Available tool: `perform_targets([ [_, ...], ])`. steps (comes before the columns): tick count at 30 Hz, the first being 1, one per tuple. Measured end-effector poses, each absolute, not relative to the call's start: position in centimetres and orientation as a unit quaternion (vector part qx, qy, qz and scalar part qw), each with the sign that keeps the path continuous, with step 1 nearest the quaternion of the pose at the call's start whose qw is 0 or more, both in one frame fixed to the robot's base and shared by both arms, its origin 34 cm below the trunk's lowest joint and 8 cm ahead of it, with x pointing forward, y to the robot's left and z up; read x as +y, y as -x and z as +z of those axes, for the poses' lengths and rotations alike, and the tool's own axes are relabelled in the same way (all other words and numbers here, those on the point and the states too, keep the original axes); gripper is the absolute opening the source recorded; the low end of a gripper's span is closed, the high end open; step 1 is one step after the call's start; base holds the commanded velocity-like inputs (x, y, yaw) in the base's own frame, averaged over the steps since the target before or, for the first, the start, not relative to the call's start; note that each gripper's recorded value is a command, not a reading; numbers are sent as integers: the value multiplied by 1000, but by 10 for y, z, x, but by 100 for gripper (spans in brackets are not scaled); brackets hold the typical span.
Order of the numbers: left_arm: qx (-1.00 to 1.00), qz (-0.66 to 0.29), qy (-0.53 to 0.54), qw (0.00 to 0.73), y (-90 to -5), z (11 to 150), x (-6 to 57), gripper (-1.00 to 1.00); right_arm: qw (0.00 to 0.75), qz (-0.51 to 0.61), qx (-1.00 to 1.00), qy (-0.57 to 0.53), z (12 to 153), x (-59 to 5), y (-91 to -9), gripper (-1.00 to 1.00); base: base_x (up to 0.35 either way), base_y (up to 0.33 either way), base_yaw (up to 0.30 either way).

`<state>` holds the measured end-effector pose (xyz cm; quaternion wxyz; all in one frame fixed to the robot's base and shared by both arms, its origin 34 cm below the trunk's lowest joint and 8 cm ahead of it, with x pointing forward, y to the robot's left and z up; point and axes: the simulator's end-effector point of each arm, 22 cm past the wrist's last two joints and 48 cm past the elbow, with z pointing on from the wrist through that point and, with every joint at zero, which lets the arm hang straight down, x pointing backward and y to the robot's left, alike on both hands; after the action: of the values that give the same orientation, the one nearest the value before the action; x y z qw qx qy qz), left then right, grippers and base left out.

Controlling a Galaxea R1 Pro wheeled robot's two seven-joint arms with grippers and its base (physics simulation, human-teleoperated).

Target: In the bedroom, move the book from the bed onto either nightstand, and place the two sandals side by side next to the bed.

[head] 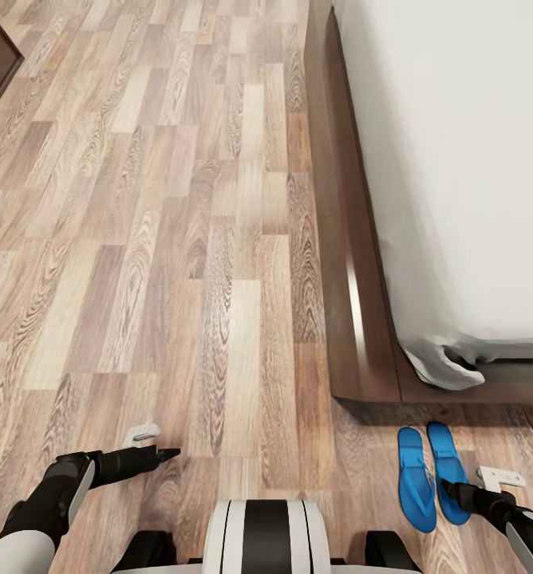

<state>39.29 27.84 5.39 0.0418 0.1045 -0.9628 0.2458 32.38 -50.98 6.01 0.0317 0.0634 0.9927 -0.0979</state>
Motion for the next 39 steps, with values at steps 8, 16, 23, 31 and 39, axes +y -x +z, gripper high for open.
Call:
perform_targets([
  [8,-963,248,-100,26,-407,65,278,100,48,-97,992,-65,69,-510,-338,100,0,0,0],
  [16,-964,249,-96,11,-420,77,278,100,66,-96,991,-67,78,-510,-352,100,0,0,0],
  [23,-964,251,-92,-3,-432,87,278,100,80,-95,990,-68,87,-510,-364,100,0,0,0],
  [31,-963,252,-88,-19,-445,99,278,100,96,-94,988,-69,98,-511,-377,100,0,0,0],
  [39,-963,254,-84,-34,-458,112,278,100,113,-94,987,-70,109,-513,-391,100,0,0,0],
])
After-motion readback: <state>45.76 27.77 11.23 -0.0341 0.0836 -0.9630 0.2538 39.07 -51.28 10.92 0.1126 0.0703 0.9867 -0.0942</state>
